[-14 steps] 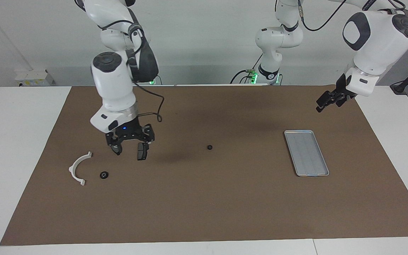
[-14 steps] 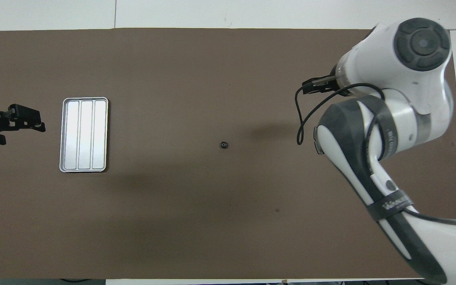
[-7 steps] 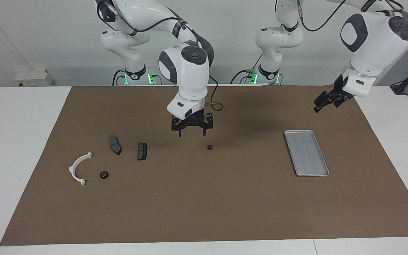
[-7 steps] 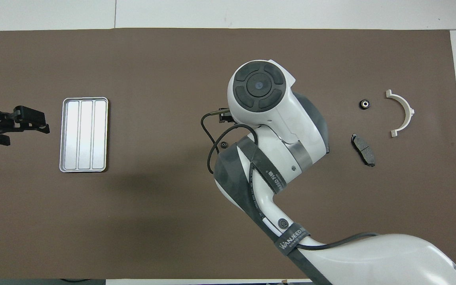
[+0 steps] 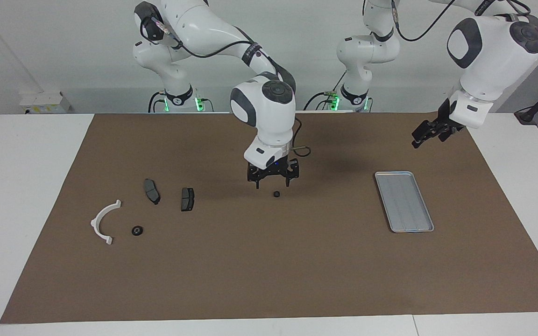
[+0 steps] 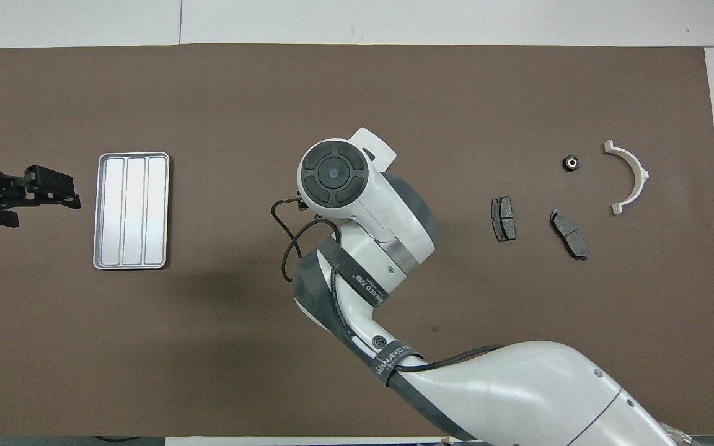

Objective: Place bearing gear from tray to pile
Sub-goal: 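Lower the right gripper and grasp the second black bearing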

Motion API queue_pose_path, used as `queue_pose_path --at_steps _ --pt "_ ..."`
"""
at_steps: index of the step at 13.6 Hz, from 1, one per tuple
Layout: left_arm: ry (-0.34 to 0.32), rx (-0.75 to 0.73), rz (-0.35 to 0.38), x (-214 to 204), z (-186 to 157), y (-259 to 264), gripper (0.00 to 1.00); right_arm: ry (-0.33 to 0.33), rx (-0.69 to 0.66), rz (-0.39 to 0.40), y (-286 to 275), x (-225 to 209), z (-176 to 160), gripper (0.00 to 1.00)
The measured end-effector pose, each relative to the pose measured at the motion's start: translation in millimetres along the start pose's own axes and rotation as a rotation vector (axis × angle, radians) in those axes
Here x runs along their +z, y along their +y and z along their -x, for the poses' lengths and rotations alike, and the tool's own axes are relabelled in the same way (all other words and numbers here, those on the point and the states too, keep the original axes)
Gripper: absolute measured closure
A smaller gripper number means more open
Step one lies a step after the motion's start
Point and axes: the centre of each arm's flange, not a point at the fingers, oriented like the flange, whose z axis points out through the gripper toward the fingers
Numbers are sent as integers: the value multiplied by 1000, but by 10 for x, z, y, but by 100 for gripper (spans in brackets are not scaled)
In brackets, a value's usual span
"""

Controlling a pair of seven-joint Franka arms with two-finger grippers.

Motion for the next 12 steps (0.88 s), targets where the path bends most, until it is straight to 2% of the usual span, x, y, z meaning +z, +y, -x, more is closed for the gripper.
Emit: queue_pose_path --at_steps 1,6,12 --pt "0 0 0 0 0 -1 0 -2 2 0 6 75 -12 3" --pt "0 -1 0 -3 0 -3 0 -20 25 12 170 386 -69 0" --pt "14 2 3 -73 23 3 0 -73 12 39 189 669 107 3"
